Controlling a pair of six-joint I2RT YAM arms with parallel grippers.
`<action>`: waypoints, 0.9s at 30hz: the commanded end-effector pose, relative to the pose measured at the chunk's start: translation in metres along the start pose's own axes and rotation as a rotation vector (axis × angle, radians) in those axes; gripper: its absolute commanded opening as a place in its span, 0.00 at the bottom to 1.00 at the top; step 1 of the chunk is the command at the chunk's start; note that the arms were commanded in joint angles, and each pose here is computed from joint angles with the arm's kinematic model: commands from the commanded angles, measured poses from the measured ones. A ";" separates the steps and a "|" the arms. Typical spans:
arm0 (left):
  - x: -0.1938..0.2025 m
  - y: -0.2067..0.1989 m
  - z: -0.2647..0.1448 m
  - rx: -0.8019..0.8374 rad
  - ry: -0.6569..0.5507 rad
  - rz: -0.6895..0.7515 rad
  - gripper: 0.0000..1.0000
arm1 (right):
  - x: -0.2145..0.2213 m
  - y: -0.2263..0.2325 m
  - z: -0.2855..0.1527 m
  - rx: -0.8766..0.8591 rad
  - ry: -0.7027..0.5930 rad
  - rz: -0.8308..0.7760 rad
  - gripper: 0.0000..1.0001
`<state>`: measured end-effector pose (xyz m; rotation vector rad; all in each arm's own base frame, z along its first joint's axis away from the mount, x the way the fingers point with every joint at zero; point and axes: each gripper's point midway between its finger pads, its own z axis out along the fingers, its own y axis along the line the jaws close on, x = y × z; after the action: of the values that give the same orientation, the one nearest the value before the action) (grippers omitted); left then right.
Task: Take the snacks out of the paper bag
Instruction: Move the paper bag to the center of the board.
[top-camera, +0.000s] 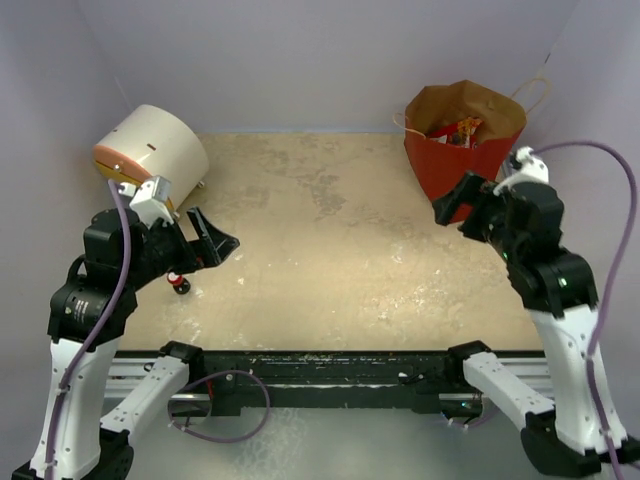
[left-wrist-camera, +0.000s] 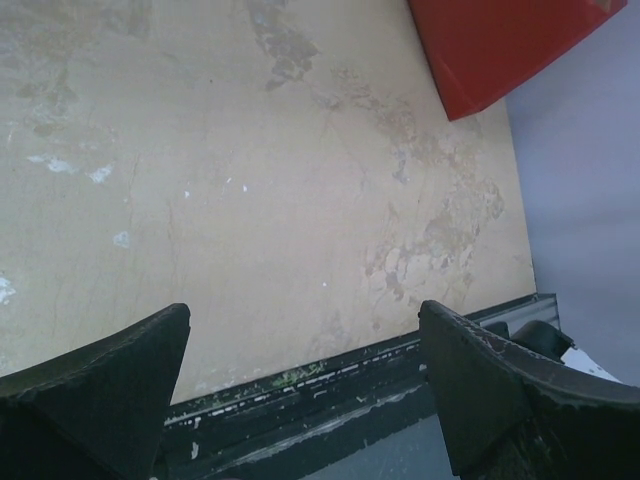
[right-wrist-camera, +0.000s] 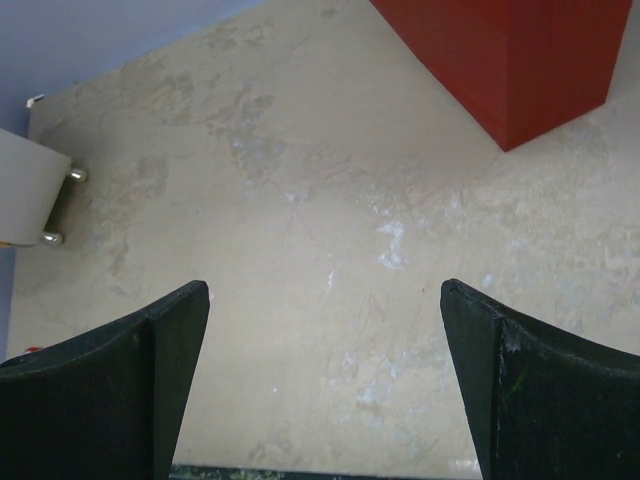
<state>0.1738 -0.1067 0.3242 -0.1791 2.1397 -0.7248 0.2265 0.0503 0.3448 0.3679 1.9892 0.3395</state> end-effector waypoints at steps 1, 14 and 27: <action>-0.045 -0.015 0.011 0.035 -0.152 0.015 0.99 | -0.045 0.020 0.056 -0.025 -0.121 -0.144 1.00; -0.136 -0.020 0.087 -0.008 -0.286 0.306 0.99 | -0.104 0.036 0.193 0.051 -0.215 -0.717 0.95; -0.158 0.024 0.147 -0.225 -0.260 0.269 0.99 | -0.091 0.042 0.274 0.008 -0.234 -1.186 0.78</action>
<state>0.3725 -0.0926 0.3165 -0.0744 2.0419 -0.2845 0.4933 0.0660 0.3019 -0.6095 1.7672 -0.3712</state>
